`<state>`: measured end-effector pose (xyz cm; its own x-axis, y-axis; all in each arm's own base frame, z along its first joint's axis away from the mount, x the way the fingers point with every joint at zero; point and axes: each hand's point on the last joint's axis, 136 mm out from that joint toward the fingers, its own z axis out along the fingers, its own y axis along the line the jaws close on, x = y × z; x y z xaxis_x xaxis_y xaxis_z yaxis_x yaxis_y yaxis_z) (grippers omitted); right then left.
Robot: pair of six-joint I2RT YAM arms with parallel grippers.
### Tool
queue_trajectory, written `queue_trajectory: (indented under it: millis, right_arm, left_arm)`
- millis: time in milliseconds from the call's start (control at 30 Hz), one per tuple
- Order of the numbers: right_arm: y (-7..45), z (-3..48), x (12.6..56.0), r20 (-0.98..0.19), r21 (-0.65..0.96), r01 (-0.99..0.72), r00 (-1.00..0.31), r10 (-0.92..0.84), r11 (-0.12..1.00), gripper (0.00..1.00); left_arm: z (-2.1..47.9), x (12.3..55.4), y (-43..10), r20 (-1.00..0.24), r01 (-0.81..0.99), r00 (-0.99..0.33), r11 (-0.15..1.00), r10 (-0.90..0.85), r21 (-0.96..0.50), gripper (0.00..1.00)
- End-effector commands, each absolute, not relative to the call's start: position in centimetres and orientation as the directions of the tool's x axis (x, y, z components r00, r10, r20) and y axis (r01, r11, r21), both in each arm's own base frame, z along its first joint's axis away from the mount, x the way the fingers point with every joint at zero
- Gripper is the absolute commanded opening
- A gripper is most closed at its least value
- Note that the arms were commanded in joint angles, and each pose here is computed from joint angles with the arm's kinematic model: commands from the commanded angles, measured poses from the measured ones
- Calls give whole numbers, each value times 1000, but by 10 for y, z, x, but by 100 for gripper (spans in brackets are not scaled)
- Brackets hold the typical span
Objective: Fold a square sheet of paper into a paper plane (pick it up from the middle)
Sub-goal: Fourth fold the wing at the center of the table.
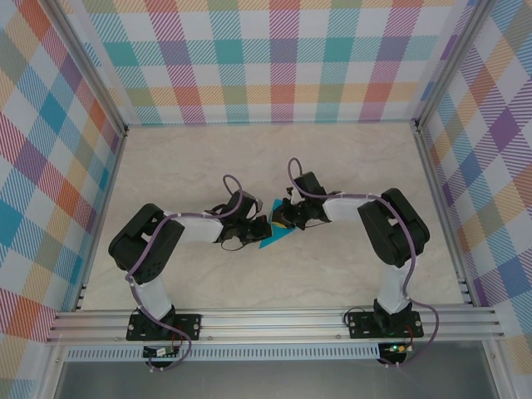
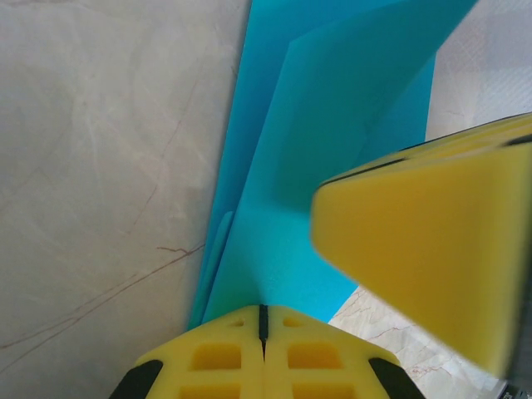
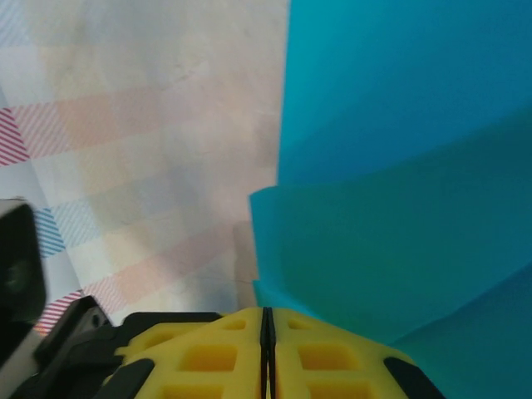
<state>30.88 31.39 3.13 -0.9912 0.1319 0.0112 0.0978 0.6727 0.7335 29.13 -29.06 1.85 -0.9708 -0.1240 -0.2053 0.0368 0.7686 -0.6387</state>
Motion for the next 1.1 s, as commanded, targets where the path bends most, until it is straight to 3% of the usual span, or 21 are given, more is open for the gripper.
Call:
queue_trajectory:
  millis: [0,267,1067]
  right_arm:
    - [314,21,312,19,711,121,-988,154,692,11]
    - [302,1,313,37,651,174,-979,199,739,11]
    - [276,11,351,7,660,207,-963,270,722,14]
  left_arm:
    - [-33,267,-252,-104,-64,-986,872,-130,-486,0]
    - [-38,264,-248,-98,-66,-987,880,-127,-470,0]
    - [-42,259,-245,-89,-59,-990,885,-112,-461,0]
